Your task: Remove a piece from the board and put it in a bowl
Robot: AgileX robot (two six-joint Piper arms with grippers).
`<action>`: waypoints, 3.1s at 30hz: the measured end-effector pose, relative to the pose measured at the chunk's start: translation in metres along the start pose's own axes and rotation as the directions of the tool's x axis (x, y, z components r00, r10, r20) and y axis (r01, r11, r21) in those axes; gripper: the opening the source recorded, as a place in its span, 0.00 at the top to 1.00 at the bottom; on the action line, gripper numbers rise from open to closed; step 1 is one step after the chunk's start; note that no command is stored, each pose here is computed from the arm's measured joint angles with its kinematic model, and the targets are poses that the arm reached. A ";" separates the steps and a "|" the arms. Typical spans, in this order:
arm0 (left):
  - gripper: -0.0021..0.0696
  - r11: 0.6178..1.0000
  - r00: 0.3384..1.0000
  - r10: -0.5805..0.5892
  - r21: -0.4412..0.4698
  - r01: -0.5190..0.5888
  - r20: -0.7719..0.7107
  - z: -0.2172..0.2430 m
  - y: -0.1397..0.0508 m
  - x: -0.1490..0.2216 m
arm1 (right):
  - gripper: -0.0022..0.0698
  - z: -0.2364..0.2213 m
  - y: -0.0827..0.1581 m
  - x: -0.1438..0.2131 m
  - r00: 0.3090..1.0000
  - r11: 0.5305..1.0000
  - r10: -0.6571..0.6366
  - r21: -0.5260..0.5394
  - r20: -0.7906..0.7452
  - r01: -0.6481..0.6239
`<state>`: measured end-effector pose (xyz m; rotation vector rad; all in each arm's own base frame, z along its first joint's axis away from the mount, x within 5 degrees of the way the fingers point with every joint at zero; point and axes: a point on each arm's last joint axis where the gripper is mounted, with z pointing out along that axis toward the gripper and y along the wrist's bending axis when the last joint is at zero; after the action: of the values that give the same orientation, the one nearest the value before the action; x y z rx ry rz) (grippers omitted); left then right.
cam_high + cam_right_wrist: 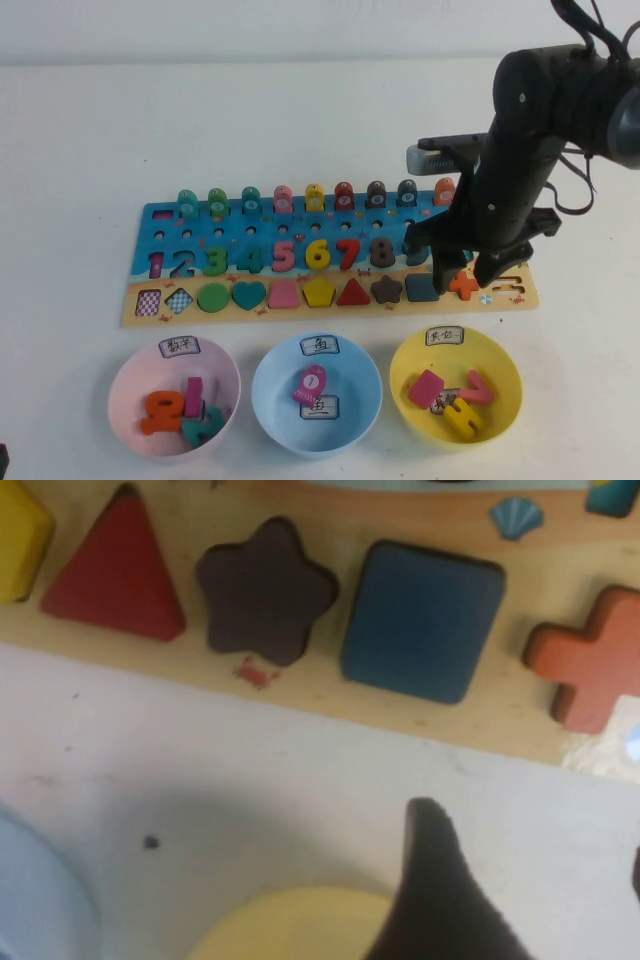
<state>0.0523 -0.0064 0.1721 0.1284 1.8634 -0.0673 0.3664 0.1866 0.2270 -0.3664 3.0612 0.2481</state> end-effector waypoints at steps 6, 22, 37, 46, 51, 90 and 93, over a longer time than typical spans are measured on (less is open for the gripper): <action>0.98 1.000 1.000 0.000 0.000 0.000 0.000 0.000 0.000 0.000 | 0.44 0.007 -0.008 -0.006 0.999 0.996 0.033 0.088 0.013 -0.034; 0.98 1.000 1.000 0.000 0.000 0.000 0.000 0.000 0.000 0.000 | 0.44 0.037 -0.011 -0.016 0.993 0.991 0.121 0.065 0.009 -0.121; 0.98 1.000 1.000 0.000 0.000 0.000 0.000 0.000 0.000 0.000 | 0.44 0.044 -0.013 -0.020 0.990 0.987 0.137 0.077 0.035 -0.140; 0.98 1.000 1.000 0.000 0.000 0.000 0.000 0.000 0.000 0.000 | 0.44 0.044 -0.013 -0.022 0.990 0.987 0.136 0.079 0.036 -0.139; 0.98 1.000 1.000 0.000 0.000 0.000 0.000 0.000 0.000 0.000 | 0.54 0.044 -0.014 -0.022 0.991 0.987 0.133 0.086 0.034 -0.136; 0.98 1.000 1.000 0.000 0.000 0.000 0.000 0.000 0.000 0.000 | 0.56 -0.024 0.007 0.146 0.921 0.996 -0.081 0.001 0.381 0.087; 0.98 1.000 1.000 0.000 0.000 0.000 0.000 0.000 0.000 0.000 | 0.56 -0.013 0.007 0.159 0.934 0.996 -0.072 -0.020 0.351 0.084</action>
<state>0.0523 -0.0064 0.1721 0.1286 1.8634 -0.0669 0.2097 0.1545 0.2300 -0.3963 2.6890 0.3240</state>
